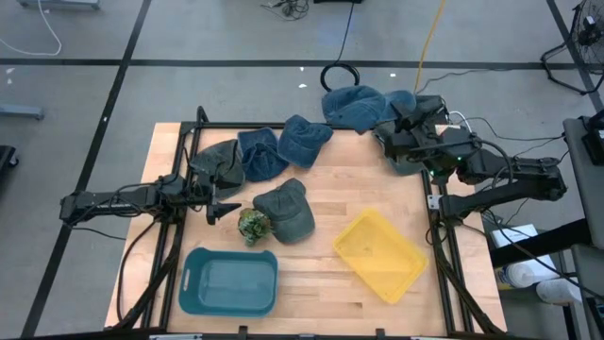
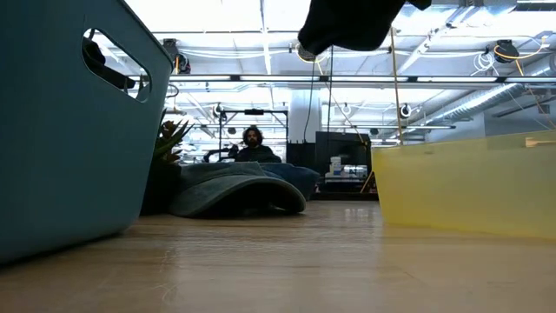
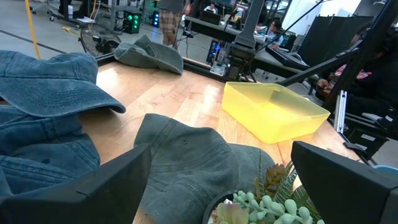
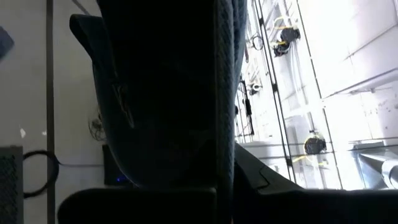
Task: Pick & Place hat
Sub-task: Put the right blue cap into the blue bin
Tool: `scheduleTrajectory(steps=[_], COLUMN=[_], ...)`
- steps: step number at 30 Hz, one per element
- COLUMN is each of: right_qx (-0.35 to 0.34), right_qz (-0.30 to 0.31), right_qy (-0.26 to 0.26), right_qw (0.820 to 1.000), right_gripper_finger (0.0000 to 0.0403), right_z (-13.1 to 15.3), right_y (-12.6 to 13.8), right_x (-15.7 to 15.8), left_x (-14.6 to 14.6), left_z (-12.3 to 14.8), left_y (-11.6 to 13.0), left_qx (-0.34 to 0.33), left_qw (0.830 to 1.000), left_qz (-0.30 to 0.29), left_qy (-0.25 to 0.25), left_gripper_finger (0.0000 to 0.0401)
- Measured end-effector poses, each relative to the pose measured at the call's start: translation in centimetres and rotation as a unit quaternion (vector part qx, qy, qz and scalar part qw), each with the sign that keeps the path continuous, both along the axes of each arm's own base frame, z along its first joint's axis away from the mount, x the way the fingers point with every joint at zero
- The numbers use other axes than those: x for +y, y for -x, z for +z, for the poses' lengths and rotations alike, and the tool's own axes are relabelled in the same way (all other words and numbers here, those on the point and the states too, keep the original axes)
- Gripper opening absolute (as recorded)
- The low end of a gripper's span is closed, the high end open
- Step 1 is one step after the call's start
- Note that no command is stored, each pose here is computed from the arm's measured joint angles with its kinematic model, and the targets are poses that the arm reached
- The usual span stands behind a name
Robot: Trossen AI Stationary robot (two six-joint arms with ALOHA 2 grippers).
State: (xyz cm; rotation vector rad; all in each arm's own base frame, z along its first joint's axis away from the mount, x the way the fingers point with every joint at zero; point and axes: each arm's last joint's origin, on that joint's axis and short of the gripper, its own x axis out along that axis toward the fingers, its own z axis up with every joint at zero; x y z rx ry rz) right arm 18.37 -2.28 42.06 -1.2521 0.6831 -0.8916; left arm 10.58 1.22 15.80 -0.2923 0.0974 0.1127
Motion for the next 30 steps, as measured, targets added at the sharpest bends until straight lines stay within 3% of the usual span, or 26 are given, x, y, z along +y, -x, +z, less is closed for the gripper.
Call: scheduleTrajectory(steps=[23, 30], right_qx=[-0.025, -0.033], right_qz=[0.019, 0.065], right_qy=[-0.009, -0.014], right_qw=[0.999, 0.997], right_gripper_finger=[0.0, 0.0], right_z=[0.2, 0.4], right_y=[0.0, 0.5], right_x=[1.8, 3.6], left_x=[0.0, 0.0], left_z=[0.0, 0.0], left_y=[0.0, 0.0], left_qx=[0.0, 0.0], left_qw=[1.0, 1.0], left_qz=[0.0, 0.0], left_qy=[0.0, 0.0], left_gripper_finger=[0.0397, 0.0397])
